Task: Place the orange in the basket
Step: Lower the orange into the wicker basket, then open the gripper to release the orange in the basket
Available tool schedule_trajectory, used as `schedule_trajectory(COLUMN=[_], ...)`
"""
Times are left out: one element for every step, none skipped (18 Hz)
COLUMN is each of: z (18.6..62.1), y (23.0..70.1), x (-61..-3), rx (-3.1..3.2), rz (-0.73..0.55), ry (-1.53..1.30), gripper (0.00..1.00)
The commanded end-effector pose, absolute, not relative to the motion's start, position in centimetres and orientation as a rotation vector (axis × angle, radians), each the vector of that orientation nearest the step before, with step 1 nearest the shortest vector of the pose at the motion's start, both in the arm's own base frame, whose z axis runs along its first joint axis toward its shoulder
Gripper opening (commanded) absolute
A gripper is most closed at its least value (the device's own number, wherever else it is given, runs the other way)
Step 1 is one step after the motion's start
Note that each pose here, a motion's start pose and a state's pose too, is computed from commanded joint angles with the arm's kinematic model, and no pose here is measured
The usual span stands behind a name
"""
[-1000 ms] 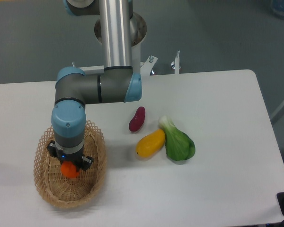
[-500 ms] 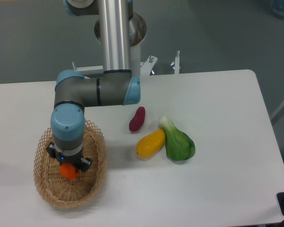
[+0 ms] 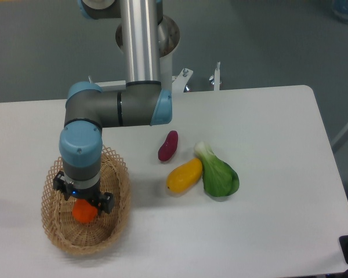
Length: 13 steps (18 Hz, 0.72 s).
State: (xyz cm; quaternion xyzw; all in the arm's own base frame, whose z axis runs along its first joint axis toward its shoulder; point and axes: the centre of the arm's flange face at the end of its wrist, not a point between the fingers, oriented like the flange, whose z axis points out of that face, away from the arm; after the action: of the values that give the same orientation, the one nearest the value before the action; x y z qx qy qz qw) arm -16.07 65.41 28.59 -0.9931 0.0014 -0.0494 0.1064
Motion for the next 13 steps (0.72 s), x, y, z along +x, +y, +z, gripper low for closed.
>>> schedule_trajectory(z=[29.0, 29.6, 30.1, 30.2, 30.3, 30.4, 30.7, 30.9, 31.3, 31.6, 31.9, 32.0, 32.0], y=[65.5, 65.6, 65.7, 65.7, 65.6, 65.7, 65.8, 65.9, 66.0, 66.1, 66.2, 66.2, 66.2], x=[-16.3, -16.3, -16.6, -16.9, -17.2, -17.4, -17.5, -17.6, -17.6, -17.7, -17.7, -17.9, -17.9], rx=[-2.917, -2.908, -2.906, -2.918, -2.932, -2.938, -2.933, -2.93, -2.922, -2.917, -2.913, -2.911, -2.915], rz=[-0.139, -0.129, -0.104, -0.062, -0.015, 0.021, 0.032, 0.037, 0.04, 0.046, 0.049, 0.055, 0.065], ry=[0.003, 0.004, 0.002, -0.002, -0.004, -0.005, -0.005, -0.005, -0.004, -0.004, -0.006, -0.009, -0.008], gripper=[1.0, 1.0, 1.0, 1.0, 1.0, 1.0, 1.0, 1.0, 1.0, 1.0, 1.0, 1.0, 1.0])
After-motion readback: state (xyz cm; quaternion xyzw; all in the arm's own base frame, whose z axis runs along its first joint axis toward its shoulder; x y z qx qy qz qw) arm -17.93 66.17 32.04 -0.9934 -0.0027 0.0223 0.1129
